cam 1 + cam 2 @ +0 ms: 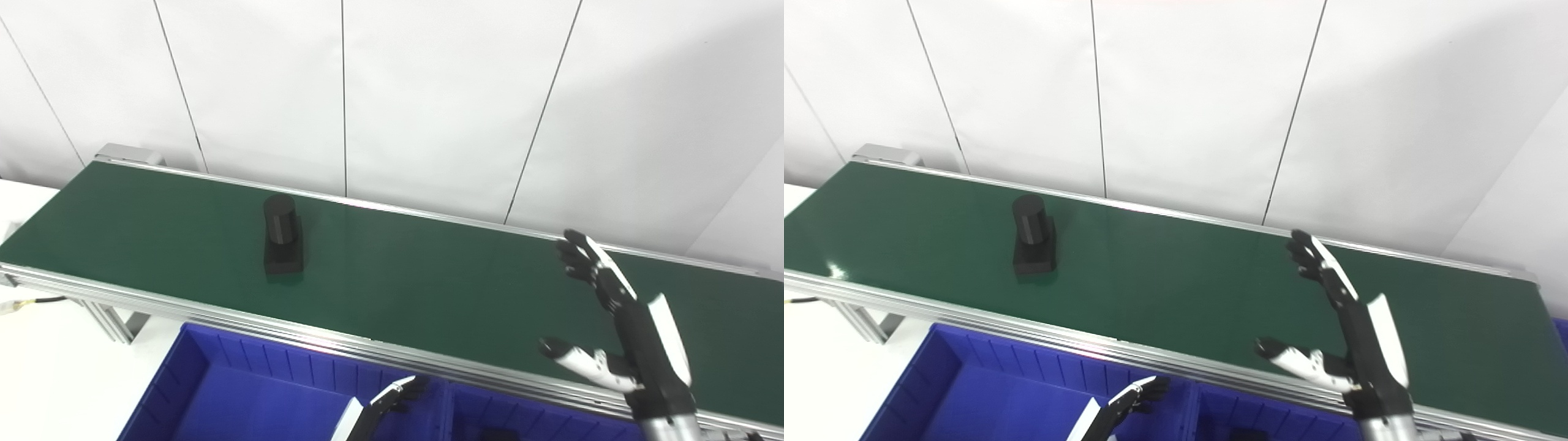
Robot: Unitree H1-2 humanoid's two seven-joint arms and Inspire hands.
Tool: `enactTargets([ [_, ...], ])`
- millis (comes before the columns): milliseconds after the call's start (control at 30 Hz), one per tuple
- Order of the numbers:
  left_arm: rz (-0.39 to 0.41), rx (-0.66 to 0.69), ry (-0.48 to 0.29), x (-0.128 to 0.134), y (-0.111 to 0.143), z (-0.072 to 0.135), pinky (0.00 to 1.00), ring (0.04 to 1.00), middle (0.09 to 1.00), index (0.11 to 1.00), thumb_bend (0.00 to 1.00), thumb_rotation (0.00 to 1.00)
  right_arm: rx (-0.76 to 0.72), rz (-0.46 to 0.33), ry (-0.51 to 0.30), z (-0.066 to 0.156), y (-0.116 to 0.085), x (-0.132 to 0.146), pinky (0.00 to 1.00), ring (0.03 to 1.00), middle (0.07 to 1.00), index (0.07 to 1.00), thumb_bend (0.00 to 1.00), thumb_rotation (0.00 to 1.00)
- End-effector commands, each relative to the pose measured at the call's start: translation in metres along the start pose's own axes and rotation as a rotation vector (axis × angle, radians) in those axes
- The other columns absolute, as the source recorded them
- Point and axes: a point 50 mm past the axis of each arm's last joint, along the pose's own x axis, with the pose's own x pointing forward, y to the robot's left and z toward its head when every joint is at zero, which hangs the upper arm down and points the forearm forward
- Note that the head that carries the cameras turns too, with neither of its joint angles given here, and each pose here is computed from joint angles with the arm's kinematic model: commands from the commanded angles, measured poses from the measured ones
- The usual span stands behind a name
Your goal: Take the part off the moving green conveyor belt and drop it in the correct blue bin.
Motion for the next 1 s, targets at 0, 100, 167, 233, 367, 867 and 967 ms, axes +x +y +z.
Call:
enactTargets([
  [0, 0.019, -0.015, -0.055, 0.007, 0.008, 0.007, 0.74, 0.799, 0.823, 0.824, 0.85, 0.57, -0.005, -0.002, -0.033, 0.01, 0.001, 0.017, 0.81, 0.865, 0.866, 0.91, 0.79, 0.64],
  [100, 0.014, -0.031, -0.045, 0.006, 0.012, 0.007, 0.74, 0.803, 0.826, 0.825, 0.85, 0.57, -0.014, 0.019, -0.019, 0.008, 0.008, 0.027, 0.82, 0.871, 0.877, 0.917, 0.78, 0.66],
  [167, 0.01, -0.024, -0.045, 0.005, 0.014, 0.006, 0.75, 0.81, 0.83, 0.828, 0.84, 0.58, -0.038, 0.044, -0.003, 0.006, 0.013, 0.036, 0.8, 0.868, 0.887, 0.927, 0.78, 0.68],
  [233, 0.006, -0.01, -0.05, 0.005, 0.016, 0.006, 0.76, 0.815, 0.833, 0.831, 0.83, 0.58, -0.044, 0.053, 0.0, 0.005, 0.018, 0.042, 0.79, 0.863, 0.888, 0.927, 0.79, 0.69],
  [367, -0.004, -0.004, -0.043, 0.004, 0.017, 0.003, 0.77, 0.822, 0.835, 0.832, 0.82, 0.57, -0.057, 0.071, -0.014, -0.006, 0.026, 0.052, 0.8, 0.854, 0.868, 0.925, 0.79, 0.72],
  [867, -0.006, 0.003, -0.025, 0.006, 0.031, -0.002, 0.77, 0.817, 0.833, 0.835, 0.82, 0.61, -0.083, 0.114, 0.08, -0.022, 0.076, 0.103, 0.79, 0.869, 0.909, 0.935, 0.81, 0.71],
  [967, -0.005, -0.002, -0.016, 0.007, 0.033, -0.004, 0.77, 0.817, 0.827, 0.825, 0.79, 0.6, -0.104, 0.123, 0.086, -0.024, 0.08, 0.113, 0.8, 0.872, 0.912, 0.94, 0.82, 0.73],
])
